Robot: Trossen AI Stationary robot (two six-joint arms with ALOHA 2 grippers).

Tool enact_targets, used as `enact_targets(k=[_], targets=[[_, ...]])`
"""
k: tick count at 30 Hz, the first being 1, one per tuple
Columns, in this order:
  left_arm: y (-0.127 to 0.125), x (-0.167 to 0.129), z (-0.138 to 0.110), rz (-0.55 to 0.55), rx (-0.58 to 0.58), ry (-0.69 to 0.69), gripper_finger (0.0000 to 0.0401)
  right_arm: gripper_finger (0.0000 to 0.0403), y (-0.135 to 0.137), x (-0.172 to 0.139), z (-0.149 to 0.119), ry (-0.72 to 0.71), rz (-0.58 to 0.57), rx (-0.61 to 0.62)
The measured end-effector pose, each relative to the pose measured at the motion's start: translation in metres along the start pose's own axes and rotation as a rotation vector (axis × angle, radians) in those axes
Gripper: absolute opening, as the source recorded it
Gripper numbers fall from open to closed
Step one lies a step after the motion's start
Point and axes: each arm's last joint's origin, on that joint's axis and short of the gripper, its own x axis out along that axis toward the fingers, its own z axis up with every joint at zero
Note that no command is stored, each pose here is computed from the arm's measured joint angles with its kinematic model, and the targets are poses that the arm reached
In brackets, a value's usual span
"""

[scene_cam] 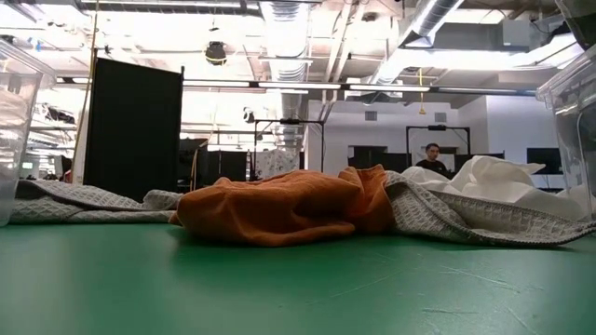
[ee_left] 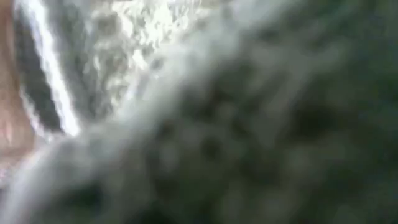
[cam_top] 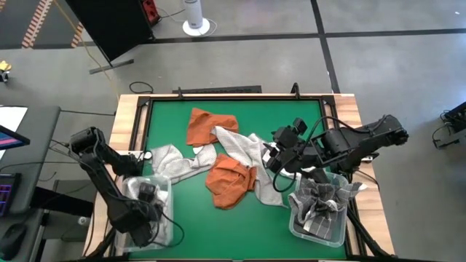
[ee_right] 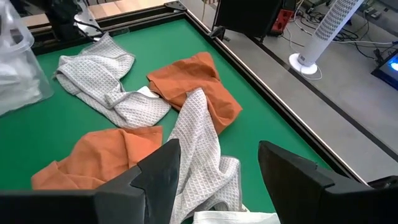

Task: Sort towels by color in basket
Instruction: Put the gray towel into the left transparent bin, then put the brown towel into the right transparent bin

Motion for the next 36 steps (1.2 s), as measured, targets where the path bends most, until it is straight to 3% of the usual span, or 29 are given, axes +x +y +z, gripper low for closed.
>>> enact_targets(k=[4, 11, 17, 25, 28, 36], targets=[[-0.007, 0.013, 0.006, -0.084, 0.032, -0.083, 0.0235, 0.0244, 0.001, -0.001, -0.001, -0.001, 0.005, -0.003], [-0.005, 0.013, 0.004, -0.088, 0.026, -0.077, 0.0235, 0.0244, 0.001, -0.001, -0.001, -0.001, 0.005, -0.003], [0.008, -0.027, 0.0, -0.079, -0.046, -0.051, 0.0235, 0.0244, 0.001, -0.001, -0.001, -0.001, 0.005, -0.003], [0.024, -0.084, -0.01, -0.22, -0.136, -0.164, 0.0235, 0.0244, 0.001, -0.001, -0.001, -0.001, 0.005, -0.001], [0.036, -0.1, -0.015, -0.148, -0.168, -0.306, 0.0235, 0.0244, 0.002, -0.001, -0.001, 0.0, 0.005, -0.001], [0.069, -0.117, -0.013, 0.199, -0.306, -0.739, 0.0235, 0.0244, 0.008, 0.018, -0.016, 0.027, -0.019, -0.029]])
